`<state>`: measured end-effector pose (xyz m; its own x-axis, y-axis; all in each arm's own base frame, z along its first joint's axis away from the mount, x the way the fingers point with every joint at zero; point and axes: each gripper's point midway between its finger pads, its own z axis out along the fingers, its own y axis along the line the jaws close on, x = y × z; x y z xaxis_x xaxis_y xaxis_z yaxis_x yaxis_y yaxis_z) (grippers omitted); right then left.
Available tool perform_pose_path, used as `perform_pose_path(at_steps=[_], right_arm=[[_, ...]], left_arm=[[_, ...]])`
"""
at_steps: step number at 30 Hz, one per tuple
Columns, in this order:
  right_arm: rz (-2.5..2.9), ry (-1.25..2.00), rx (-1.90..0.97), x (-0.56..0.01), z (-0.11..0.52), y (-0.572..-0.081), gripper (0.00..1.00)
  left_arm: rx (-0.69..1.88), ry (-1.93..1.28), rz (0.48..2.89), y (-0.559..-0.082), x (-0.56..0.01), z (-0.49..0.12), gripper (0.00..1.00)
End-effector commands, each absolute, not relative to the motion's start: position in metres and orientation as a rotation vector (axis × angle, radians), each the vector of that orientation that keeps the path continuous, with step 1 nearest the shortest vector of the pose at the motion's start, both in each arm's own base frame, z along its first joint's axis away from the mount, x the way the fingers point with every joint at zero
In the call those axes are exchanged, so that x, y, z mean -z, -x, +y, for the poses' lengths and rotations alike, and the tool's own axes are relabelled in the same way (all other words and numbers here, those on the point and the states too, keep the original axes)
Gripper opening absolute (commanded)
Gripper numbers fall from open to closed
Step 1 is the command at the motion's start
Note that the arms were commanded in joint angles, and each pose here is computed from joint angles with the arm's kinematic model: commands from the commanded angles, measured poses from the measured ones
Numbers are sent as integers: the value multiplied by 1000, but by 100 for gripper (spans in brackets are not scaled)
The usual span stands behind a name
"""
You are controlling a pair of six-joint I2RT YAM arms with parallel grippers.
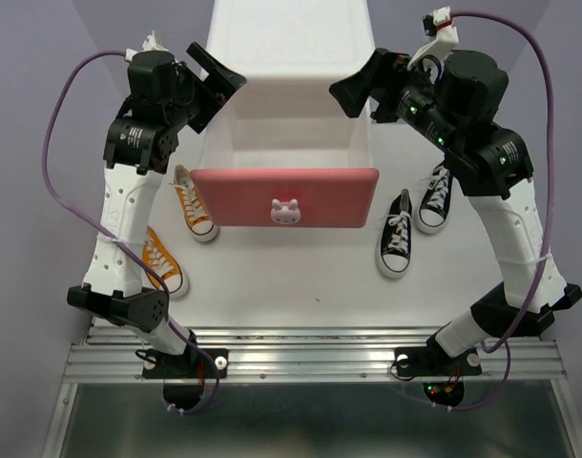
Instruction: Place and organize the shoes in the shoe cabinet
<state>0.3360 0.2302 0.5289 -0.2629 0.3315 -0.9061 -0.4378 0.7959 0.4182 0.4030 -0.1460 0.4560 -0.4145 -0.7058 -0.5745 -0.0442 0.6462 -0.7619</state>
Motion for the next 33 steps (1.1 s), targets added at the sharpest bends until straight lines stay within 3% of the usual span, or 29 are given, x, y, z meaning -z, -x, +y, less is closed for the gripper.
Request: perform_pose_path(at_steps=[1,7,10,16,22,33], right_arm=[[1359,92,-820,-618,222,-318,100],[1375,-159,-689,-609,189,-345,100],[1448,-279,-549,-573,164,-362,100],[1813,-466,-477,-453,132,-384,100],[1934,-581,-306,-393,78,-384,100],[2408,-417,91,-215,50,-375,100]], left_arm=[[883,445,1549,-366,-558,-130,99],[815,522,1381,-321,-595,-92,99],[774,587,1337,-311,-601,-75,99],[622,776,1397,-316,-564,-35,99],[517,880,1551,-340,-502,4,99],[425,997,1801,-316,-396,8,99]])
